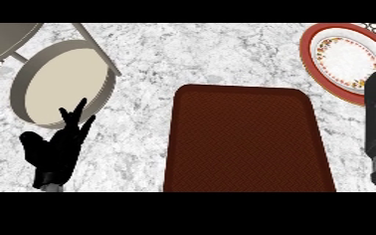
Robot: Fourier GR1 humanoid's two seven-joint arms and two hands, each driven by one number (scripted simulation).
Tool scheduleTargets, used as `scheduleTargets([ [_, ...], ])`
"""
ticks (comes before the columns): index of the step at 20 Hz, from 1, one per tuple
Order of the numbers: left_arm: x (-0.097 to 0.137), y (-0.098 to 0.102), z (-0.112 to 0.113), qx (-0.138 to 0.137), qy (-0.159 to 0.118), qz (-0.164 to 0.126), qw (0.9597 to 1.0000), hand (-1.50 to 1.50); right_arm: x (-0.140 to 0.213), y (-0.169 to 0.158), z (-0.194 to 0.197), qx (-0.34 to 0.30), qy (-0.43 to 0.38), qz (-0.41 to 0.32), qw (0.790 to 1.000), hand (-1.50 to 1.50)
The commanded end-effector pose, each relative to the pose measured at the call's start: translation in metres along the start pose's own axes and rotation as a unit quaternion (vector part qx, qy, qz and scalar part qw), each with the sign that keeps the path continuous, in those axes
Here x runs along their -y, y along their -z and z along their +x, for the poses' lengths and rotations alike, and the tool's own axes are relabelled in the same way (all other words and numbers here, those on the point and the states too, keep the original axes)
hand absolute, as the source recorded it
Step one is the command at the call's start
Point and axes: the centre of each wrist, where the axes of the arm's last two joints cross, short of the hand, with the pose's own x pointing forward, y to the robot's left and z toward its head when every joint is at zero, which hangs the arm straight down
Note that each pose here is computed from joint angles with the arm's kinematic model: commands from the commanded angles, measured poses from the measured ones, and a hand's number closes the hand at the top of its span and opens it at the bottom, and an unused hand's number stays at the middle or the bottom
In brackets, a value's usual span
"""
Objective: Pick the tomato from the tray and place it in the plate
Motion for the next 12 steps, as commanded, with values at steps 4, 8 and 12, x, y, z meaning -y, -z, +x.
scheduleTargets([
  [4, 0.03, -0.002, -0.022, -0.048, -0.026, -0.052, 0.9972, 0.0, -0.025, -0.009, -0.041, -0.201, 0.006, 0.033, 0.979, 1.5],
  [8, 0.03, 0.005, -0.012, -0.049, -0.02, -0.053, 0.9972, 0.0, -0.041, -0.014, -0.051, -0.229, -0.043, 0.126, 0.964, -1.5],
  [12, 0.029, 0.006, -0.018, -0.047, -0.028, -0.061, 0.9966, 0.0, -0.052, -0.009, -0.067, -0.226, -0.003, 0.132, 0.965, -1.5],
])
